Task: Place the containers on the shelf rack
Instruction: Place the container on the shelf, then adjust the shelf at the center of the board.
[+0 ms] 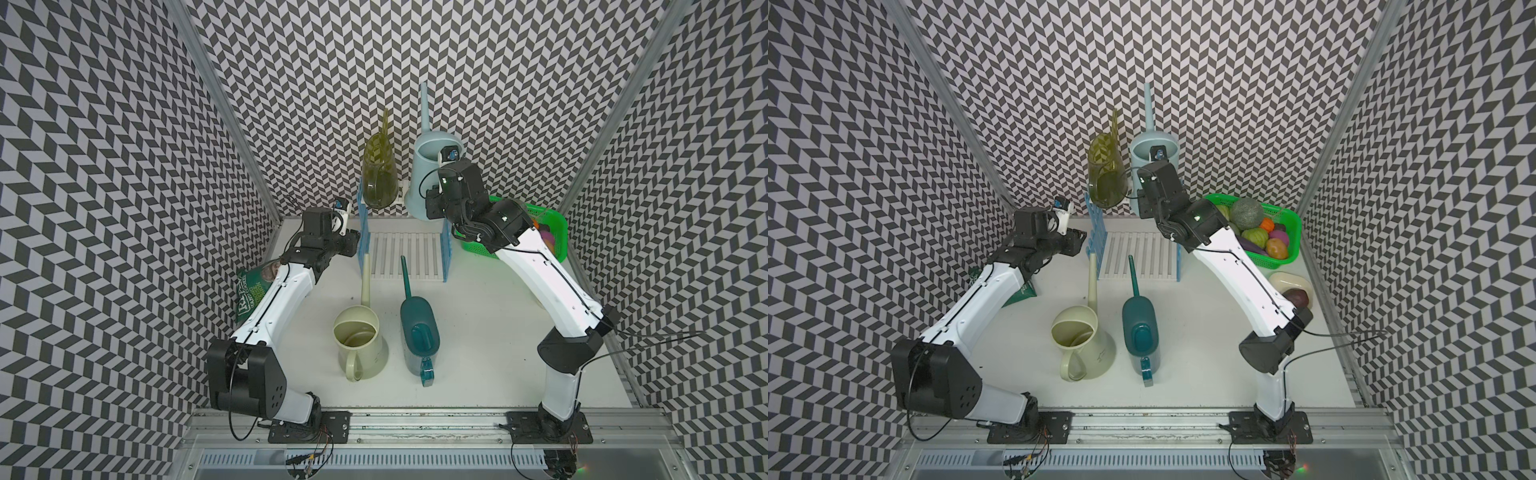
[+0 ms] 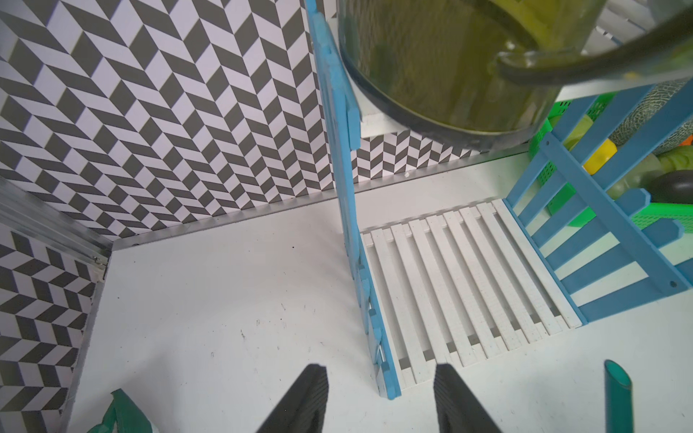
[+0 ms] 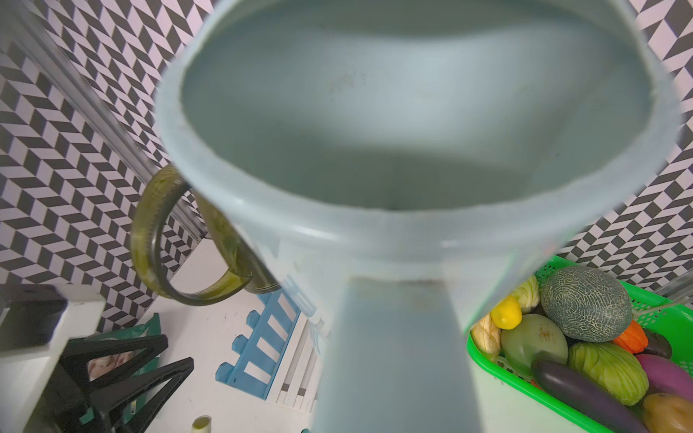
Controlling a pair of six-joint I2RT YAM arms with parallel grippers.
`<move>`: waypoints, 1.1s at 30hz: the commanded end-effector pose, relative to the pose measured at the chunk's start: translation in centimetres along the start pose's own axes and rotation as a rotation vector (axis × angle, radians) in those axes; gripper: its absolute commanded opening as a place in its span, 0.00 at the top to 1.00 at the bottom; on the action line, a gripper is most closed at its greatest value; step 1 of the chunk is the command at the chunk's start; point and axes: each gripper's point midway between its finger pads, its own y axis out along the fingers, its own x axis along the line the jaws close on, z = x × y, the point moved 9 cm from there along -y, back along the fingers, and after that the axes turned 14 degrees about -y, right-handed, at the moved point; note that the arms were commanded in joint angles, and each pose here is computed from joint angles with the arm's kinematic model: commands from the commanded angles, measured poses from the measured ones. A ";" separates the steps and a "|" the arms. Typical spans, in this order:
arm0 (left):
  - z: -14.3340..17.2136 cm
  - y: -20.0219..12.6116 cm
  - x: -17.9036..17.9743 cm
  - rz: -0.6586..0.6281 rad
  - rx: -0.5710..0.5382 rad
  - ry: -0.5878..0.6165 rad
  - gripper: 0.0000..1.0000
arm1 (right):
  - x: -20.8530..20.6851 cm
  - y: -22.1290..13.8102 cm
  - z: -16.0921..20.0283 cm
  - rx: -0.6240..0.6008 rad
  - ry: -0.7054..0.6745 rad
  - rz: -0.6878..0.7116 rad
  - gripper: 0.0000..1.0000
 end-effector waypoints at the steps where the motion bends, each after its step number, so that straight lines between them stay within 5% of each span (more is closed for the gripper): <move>1: -0.9 0.7 -0.3 0.035 -0.026 0.024 0.51 | -0.7 -0.8 -2.9 -0.146 0.077 0.001 1.00; 16: 1.1 5.8 0.6 0.034 0.087 -0.007 0.71 | -0.4 0.2 -2.8 -0.150 0.093 0.007 1.00; 33: 2.0 6.0 0.0 0.065 0.119 -0.069 0.93 | -0.1 0.5 -2.7 -0.156 0.114 0.008 1.00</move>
